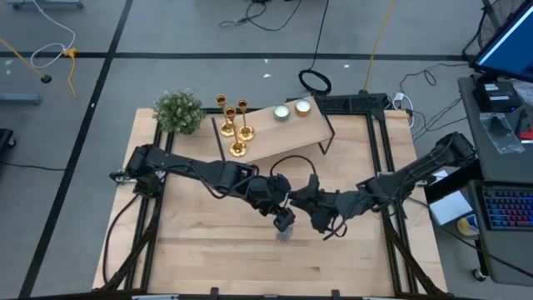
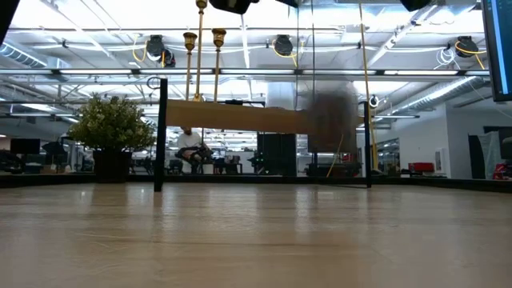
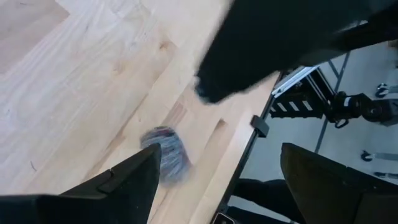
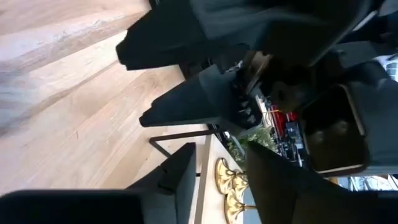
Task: Pick & Place candle stick holders
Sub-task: Put the black scented candle on the shelf
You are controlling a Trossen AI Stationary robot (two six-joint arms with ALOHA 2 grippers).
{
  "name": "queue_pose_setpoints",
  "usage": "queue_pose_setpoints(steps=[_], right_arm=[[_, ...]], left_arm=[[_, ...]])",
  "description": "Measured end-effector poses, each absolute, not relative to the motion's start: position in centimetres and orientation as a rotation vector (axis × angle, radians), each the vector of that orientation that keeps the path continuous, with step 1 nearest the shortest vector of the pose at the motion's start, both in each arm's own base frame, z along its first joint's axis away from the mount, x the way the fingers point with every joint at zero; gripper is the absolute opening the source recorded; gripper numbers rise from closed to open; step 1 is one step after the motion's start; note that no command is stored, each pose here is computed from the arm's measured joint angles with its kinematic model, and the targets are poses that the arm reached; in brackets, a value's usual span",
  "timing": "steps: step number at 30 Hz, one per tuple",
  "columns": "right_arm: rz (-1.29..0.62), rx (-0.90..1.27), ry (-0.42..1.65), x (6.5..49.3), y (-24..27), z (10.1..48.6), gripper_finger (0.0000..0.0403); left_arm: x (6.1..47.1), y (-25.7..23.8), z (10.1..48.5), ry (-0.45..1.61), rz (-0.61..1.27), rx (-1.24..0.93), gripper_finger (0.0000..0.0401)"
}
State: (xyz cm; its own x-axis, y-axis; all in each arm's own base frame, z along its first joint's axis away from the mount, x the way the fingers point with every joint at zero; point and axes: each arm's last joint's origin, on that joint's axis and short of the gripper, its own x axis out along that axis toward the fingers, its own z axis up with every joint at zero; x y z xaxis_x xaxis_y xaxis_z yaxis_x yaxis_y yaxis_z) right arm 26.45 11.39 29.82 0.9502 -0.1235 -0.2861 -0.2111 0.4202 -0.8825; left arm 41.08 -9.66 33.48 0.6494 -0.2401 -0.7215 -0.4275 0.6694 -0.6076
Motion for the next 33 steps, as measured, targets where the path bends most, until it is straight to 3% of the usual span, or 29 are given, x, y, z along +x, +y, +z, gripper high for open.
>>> queue_pose_setpoints(steps=[8, 13, 17, 25, 33], right_arm=[[-0.052, -1.155, 0.4, 26.1, 11.4, 29.7, 0.0082], [-0.265, -1.068, 0.619, 25.1, 10.2, 28.1, 0.0078], [-0.264, -0.949, 0.724, 23.3, 10.7, 26.5, 0.0078], [-0.14, -0.87, 0.675, 20.1, 14.7, 26.0, 0.0078], [0.309, -0.618, 0.659, 16.2, 17.8, 27.1, 0.0078]], left_arm=[[40.8, -9.5, 33.1, 0.904, 0.183, -0.817, 0.0326], [40.3, -9.2, 32.7, 0.939, 0.258, -0.781, 0.0326], [40.2, -9.3, 32.7, 0.94, 0.26, -0.779, 0.0326], [40.0, -10.3, 32.8, 0.922, 0.284, -0.789, 0.0326], [39.2, -13.9, 33.0, 0.858, 0.303, -0.816, 0.0326]])
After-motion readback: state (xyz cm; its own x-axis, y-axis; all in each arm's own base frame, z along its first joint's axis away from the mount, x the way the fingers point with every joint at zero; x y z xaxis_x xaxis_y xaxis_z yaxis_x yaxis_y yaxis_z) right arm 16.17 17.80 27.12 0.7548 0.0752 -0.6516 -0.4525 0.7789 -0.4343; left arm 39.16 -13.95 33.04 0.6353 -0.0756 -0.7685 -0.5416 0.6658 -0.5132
